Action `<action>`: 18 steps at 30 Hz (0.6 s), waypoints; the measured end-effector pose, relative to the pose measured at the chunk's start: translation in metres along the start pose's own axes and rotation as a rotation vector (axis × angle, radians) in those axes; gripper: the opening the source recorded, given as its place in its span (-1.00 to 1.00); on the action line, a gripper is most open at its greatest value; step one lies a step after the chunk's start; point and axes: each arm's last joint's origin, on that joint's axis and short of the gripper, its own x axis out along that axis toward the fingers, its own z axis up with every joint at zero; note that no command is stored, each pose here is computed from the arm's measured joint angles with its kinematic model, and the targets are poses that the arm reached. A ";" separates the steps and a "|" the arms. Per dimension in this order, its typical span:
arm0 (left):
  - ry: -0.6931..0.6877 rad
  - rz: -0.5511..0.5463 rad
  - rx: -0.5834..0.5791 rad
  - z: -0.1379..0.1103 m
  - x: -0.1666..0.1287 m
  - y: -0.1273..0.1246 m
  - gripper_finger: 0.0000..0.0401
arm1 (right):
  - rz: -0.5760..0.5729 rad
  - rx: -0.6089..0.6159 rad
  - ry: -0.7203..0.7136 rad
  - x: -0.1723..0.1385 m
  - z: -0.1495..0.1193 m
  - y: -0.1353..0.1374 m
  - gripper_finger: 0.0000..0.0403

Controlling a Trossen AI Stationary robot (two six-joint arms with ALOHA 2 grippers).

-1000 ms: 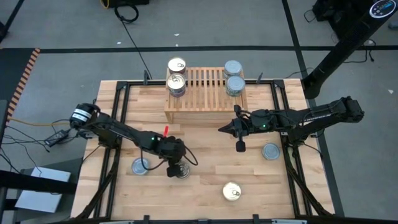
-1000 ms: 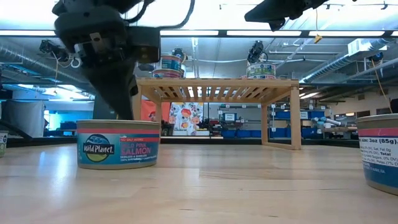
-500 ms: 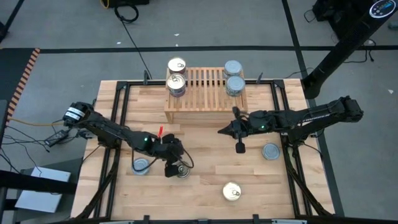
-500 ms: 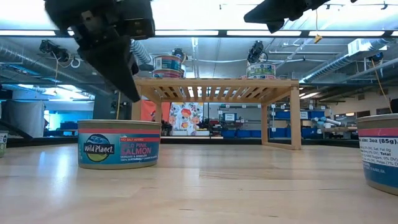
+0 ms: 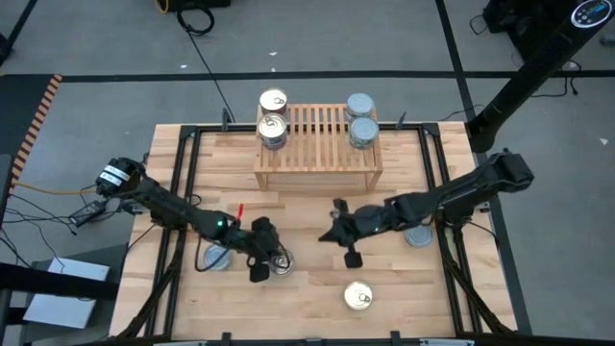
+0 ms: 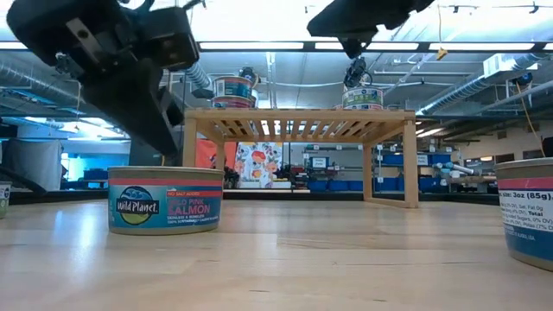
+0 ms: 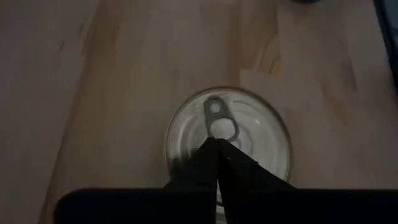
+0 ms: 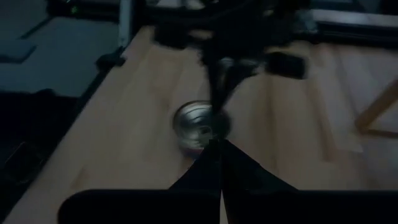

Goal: Stack canned seafood by type on shelf
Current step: Put the blue pink tuna can on the shelf

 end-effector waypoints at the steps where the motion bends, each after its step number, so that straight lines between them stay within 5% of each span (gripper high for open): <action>1: 0.011 -0.005 -0.013 -0.001 0.000 0.001 -0.92 | 0.006 -0.005 0.008 0.002 -0.001 0.004 -0.96; 10: 0.080 0.056 -0.073 0.006 0.000 0.021 -0.61 | -0.008 -0.026 0.011 0.007 0.000 0.016 -0.96; 18: 0.118 -0.026 -0.135 0.013 0.002 0.038 -0.50 | -0.009 -0.060 0.016 0.008 -0.001 0.016 -0.96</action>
